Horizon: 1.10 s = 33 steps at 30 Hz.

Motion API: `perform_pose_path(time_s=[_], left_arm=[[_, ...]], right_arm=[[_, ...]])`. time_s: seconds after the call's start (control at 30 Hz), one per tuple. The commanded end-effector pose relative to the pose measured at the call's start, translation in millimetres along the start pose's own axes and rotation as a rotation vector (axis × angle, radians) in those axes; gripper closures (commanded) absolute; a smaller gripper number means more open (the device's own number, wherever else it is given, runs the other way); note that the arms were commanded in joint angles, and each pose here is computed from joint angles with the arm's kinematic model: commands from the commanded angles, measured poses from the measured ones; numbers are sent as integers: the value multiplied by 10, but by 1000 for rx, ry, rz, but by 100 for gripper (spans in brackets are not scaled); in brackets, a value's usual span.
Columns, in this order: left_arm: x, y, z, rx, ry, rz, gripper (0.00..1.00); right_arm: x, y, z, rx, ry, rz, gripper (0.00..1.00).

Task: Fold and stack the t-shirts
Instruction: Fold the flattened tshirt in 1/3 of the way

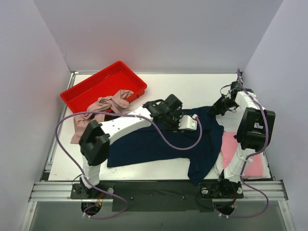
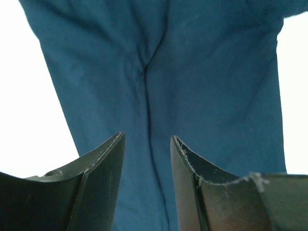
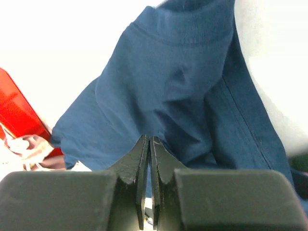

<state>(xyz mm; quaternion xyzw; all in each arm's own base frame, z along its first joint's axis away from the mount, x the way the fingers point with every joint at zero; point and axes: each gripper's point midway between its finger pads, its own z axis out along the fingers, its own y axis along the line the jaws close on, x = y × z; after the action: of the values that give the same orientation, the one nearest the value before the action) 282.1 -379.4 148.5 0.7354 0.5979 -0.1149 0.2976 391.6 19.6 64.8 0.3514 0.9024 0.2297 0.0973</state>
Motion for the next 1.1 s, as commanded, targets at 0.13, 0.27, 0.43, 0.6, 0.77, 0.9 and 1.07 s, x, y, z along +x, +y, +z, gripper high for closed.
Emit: perform_pose_path(time_s=[0.13, 0.27, 0.43, 0.6, 0.77, 0.9, 1.07], left_arm=[[-702, 84, 797, -1, -159, 24, 49], [-891, 126, 1079, -6, -197, 33, 58], [-881, 62, 1375, 17, -174, 108, 57], [-784, -341, 1397, 221, -176, 163, 49], [-717, -316, 1571, 190, -155, 163, 48], [-669, -154, 1697, 98, -97, 160, 59], [-654, -28, 1675, 31, -68, 150, 59]], right_arm=[[-226, 147, 243, -16, -14, 122, 100], [-225, 164, 315, -7, -16, 119, 100], [-195, 148, 336, -4, -6, 105, 100], [-171, 137, 348, -8, 4, 93, 100], [-157, 135, 355, -7, 7, 79, 100], [-140, 130, 348, -8, 10, 72, 100], [-114, 123, 345, -16, 12, 61, 100]])
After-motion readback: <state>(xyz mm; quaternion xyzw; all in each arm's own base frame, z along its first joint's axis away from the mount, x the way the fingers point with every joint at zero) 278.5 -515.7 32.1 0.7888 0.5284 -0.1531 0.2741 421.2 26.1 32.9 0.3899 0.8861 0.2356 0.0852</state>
